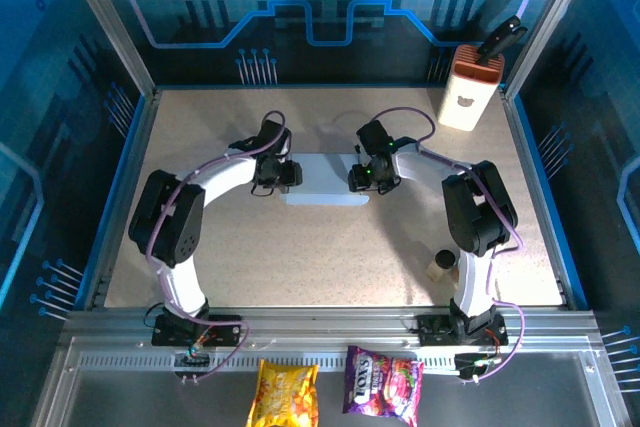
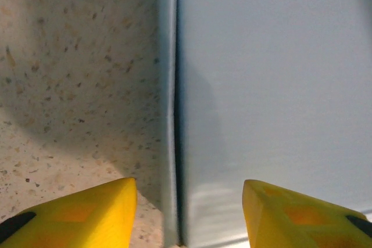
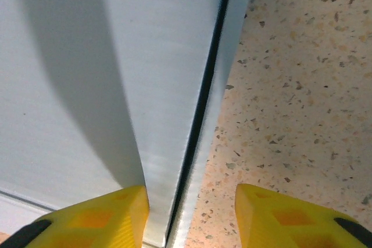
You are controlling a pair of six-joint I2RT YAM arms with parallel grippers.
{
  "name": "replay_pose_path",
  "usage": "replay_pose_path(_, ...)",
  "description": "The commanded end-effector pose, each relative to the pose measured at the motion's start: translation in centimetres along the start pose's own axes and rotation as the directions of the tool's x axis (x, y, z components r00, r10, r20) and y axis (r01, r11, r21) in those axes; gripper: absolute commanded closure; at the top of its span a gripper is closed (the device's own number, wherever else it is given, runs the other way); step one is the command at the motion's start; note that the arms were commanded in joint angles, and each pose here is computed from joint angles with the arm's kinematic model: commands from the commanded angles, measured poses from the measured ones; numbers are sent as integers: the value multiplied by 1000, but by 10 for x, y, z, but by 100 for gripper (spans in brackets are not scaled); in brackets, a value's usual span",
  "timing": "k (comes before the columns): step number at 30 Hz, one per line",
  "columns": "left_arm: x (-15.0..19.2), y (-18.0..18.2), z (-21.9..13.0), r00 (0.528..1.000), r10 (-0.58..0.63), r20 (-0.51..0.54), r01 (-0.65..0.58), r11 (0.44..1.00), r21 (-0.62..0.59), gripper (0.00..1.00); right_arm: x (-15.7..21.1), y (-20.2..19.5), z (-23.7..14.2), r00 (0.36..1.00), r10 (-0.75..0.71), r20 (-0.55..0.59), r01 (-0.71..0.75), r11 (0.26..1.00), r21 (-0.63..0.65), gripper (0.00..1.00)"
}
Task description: Fold the paper box
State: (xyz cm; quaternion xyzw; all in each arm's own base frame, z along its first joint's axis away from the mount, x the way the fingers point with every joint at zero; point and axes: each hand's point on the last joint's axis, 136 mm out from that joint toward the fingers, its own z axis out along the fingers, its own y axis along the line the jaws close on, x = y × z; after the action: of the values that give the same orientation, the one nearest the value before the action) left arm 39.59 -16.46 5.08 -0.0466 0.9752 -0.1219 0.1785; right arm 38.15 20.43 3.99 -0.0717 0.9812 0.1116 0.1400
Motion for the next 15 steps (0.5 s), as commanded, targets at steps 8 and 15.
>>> replay_pose_path(8, 34, -3, 24, 989, -25, -146, 36, 996, 78, 77, 23, 2, 27, 995, 16, -102, -22, 998, -54, 74)
replay_pose_path(15, 60, -8, 3, 981, -83, -174, 109, 984, 144, 83, 28, 22, 13, 994, -32, -102, 24, 997, -78, 85)
